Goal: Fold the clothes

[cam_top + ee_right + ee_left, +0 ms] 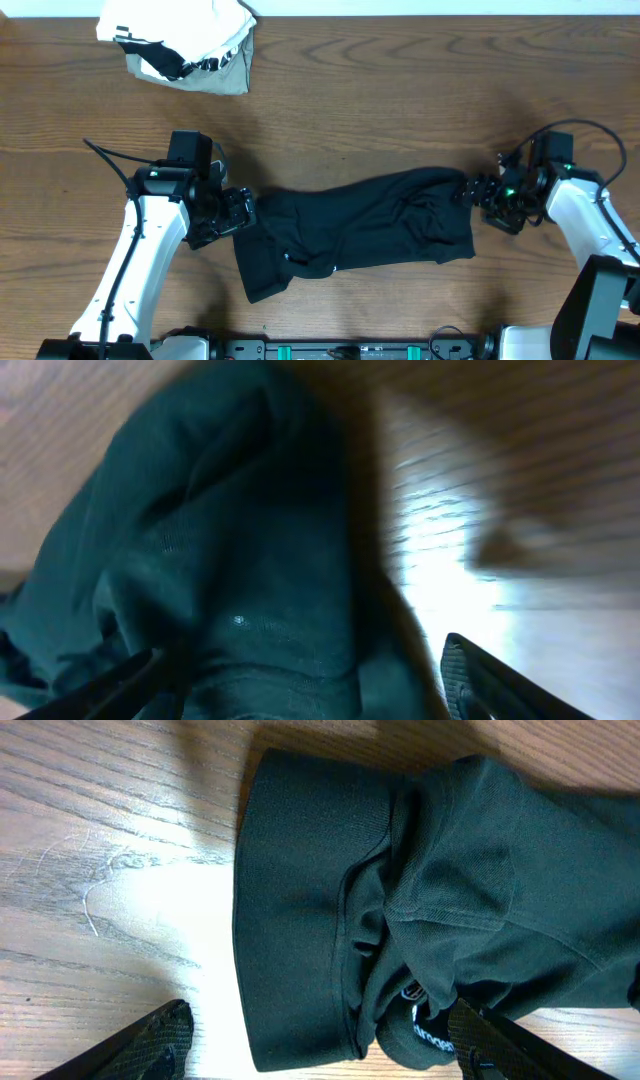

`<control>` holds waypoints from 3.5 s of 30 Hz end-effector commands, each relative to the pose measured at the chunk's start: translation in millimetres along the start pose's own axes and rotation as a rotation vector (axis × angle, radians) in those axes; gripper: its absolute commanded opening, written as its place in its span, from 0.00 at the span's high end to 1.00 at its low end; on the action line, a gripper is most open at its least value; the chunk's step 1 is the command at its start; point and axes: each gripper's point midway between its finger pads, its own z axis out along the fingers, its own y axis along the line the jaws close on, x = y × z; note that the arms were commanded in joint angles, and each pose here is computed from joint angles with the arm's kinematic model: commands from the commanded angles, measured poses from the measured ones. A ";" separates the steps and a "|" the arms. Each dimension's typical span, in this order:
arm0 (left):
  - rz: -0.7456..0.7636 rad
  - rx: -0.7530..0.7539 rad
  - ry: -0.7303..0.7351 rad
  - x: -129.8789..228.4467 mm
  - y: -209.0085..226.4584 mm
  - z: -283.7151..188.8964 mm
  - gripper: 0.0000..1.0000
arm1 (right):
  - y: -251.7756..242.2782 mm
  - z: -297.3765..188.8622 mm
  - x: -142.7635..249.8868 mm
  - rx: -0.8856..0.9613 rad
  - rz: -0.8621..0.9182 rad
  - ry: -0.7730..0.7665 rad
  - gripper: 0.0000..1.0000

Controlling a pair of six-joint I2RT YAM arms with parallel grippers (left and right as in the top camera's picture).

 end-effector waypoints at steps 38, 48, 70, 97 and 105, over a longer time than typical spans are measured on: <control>0.012 -0.001 -0.033 -7.2 -0.2 -3.2 0.16 | 161.0 27.4 20.7 -0.405 -0.181 -0.023 0.97; 0.012 -0.002 -0.032 -7.1 -0.2 -3.1 0.16 | 166.3 19.1 16.5 -0.319 -0.247 -0.048 0.57; 0.008 0.000 -0.035 -7.6 -0.5 -3.1 0.16 | 47.8 10.4 62.2 0.172 -0.287 0.113 0.44; 0.009 0.000 -0.036 -7.9 -0.6 -3.1 0.16 | 107.3 44.4 134.5 0.007 -0.559 0.238 0.99; 0.009 0.000 -0.035 -7.8 -0.5 -3.1 0.16 | 118.3 45.5 144.3 0.023 -0.563 0.234 0.96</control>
